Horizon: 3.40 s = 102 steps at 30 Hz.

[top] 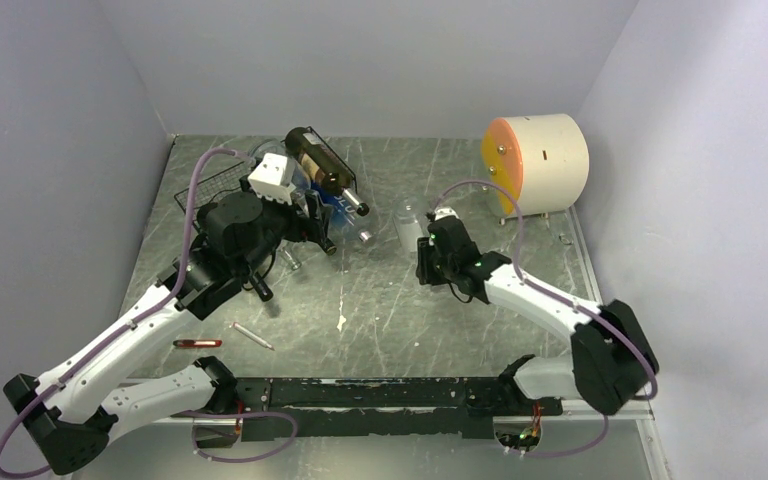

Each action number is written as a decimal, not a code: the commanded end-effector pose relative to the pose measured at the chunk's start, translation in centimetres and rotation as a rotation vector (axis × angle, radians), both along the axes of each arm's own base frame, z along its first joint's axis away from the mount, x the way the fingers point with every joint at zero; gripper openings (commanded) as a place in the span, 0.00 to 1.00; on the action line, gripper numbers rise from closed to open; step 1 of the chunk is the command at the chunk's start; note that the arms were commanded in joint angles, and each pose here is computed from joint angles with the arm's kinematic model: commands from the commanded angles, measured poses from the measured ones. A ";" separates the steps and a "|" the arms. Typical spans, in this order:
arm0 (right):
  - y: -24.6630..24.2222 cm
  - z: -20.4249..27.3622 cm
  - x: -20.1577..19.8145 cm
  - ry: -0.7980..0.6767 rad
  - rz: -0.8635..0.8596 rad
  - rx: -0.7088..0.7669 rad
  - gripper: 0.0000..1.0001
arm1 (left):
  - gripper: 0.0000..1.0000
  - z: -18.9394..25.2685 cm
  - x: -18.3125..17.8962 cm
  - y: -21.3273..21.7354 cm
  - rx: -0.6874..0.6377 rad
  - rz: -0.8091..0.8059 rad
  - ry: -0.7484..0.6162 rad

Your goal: Put the wine bottle on the wine rack

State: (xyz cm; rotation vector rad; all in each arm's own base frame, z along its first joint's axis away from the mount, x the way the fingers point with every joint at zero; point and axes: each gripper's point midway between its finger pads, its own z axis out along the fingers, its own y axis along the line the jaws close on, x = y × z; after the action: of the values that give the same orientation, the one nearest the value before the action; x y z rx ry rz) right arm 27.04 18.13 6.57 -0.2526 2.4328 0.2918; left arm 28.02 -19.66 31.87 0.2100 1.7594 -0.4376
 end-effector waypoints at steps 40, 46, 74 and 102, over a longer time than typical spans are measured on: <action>33.6 24.1 6.3 -0.412 0.461 0.510 0.00 | 0.96 15.0 -6.7 11.0 -0.216 0.190 -0.407; 37.1 20.6 7.6 -0.370 0.443 0.453 0.00 | 0.96 14.9 -6.9 11.4 -0.211 0.202 -0.404; 36.9 16.1 9.3 -0.324 0.365 0.345 0.67 | 0.96 13.6 -6.0 10.2 -0.180 0.185 -0.356; 2.8 27.8 8.5 -0.607 -0.233 0.067 0.76 | 0.96 11.1 -5.0 7.9 -0.167 0.126 -0.299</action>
State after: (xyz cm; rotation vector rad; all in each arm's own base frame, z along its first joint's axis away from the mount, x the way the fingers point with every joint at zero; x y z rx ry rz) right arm 34.81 30.56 33.67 -0.1911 1.8389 0.4373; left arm 22.59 -10.55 43.57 0.0157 1.4102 -0.4087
